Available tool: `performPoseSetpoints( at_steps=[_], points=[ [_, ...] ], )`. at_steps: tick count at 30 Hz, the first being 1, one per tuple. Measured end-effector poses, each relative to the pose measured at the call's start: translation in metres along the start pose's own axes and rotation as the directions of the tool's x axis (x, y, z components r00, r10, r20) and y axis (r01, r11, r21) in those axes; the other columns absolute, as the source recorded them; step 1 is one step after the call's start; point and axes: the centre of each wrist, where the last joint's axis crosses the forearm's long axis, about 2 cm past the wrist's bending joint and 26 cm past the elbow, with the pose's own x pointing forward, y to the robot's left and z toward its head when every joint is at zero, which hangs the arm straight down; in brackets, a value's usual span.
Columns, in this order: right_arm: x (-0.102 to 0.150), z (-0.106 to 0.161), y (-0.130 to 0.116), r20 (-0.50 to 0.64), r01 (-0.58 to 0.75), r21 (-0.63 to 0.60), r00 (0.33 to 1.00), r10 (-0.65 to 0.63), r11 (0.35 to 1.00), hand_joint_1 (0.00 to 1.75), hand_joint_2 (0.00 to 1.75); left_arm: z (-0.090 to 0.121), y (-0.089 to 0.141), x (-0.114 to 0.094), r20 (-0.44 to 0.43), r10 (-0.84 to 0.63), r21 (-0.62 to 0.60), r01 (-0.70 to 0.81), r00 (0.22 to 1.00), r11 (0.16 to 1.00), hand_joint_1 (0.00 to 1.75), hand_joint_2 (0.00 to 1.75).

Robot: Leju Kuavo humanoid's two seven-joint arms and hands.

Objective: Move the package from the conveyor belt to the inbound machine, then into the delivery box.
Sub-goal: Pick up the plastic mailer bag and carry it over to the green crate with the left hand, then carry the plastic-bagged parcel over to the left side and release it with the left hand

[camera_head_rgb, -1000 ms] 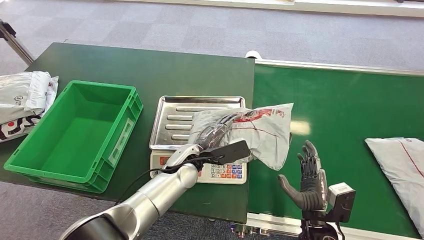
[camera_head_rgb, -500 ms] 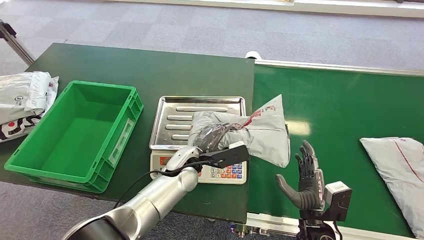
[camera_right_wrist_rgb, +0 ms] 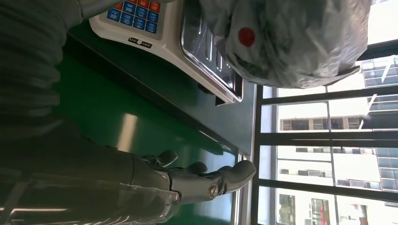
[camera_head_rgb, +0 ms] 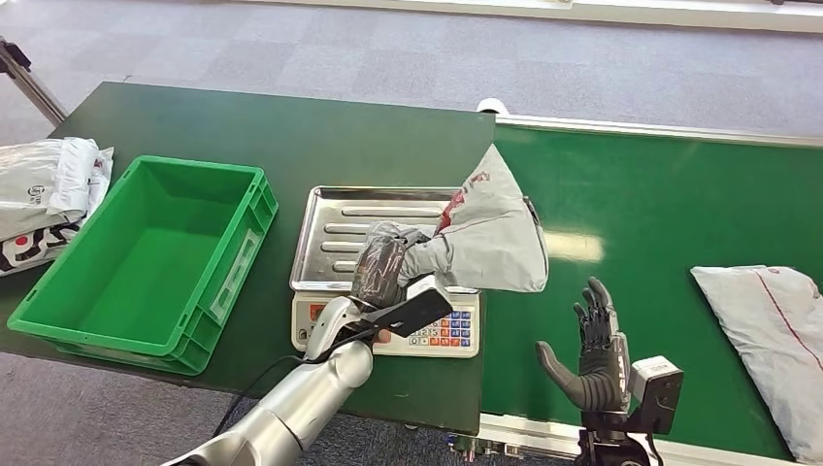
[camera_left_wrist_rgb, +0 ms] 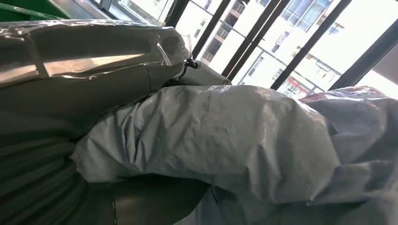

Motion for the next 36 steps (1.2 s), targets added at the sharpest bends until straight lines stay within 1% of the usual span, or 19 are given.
performPoseSetpoints(
  at_steps=[3,7,10,12,15,18,21,26,30,36],
  points=[
    [0.0,0.0,0.0,0.001,0.004,-0.002,1.0,-0.004,1.0,0.0,1.75,0.002,0.003,0.001,0.028,0.006,0.051,-0.008,1.0,0.999,1.75,1.75],
    [0.0,-0.001,0.0,0.007,0.016,-0.01,1.0,-0.016,1.0,0.0,1.75,0.006,0.011,0.005,0.13,-0.003,0.203,-0.024,0.992,0.979,1.75,1.75],
    [0.001,-0.002,-0.001,0.014,0.026,-0.016,1.0,-0.026,1.0,0.0,1.75,0.008,0.024,0.011,0.22,-0.087,0.338,0.008,0.972,0.941,1.75,1.75],
    [0.002,-0.003,-0.002,0.019,0.032,-0.019,0.999,-0.031,0.999,0.0,1.75,0.009,0.033,0.013,0.265,-0.158,0.401,0.04,0.951,0.915,1.75,1.75],
    [0.002,-0.003,-0.004,0.021,0.033,-0.022,0.999,-0.032,0.999,0.0,1.75,0.014,0.045,0.013,0.3,-0.215,0.451,0.061,0.929,0.891,1.75,1.75],
    [0.002,-0.003,-0.006,0.021,0.03,-0.023,0.999,-0.029,0.999,0.0,1.75,0.02,0.055,0.01,0.302,-0.268,0.486,0.094,0.915,0.869,1.75,1.75],
    [0.002,-0.002,-0.007,0.021,0.029,-0.028,0.999,-0.028,0.999,0.0,1.75,0.024,0.071,0.006,0.284,-0.364,0.529,0.171,0.887,0.831,1.75,1.75],
    [0.002,0.0,-0.009,0.017,0.026,-0.033,1.0,-0.026,0.999,0.0,1.75,0.033,0.099,-0.004,0.212,-0.48,0.586,0.283,0.851,0.76,1.75,1.75],
    [0.002,0.006,-0.01,0.011,0.021,-0.041,1.0,-0.02,0.999,0.0,1.75,0.046,0.128,-0.019,0.103,-0.584,0.616,0.409,0.805,0.673,1.75,1.75],
    [0.004,0.012,-0.012,0.008,0.014,-0.049,1.0,-0.014,0.999,0.0,1.75,0.071,0.164,-0.04,-0.055,-0.655,0.634,0.533,0.754,0.56,1.75,1.75]
  ],
)
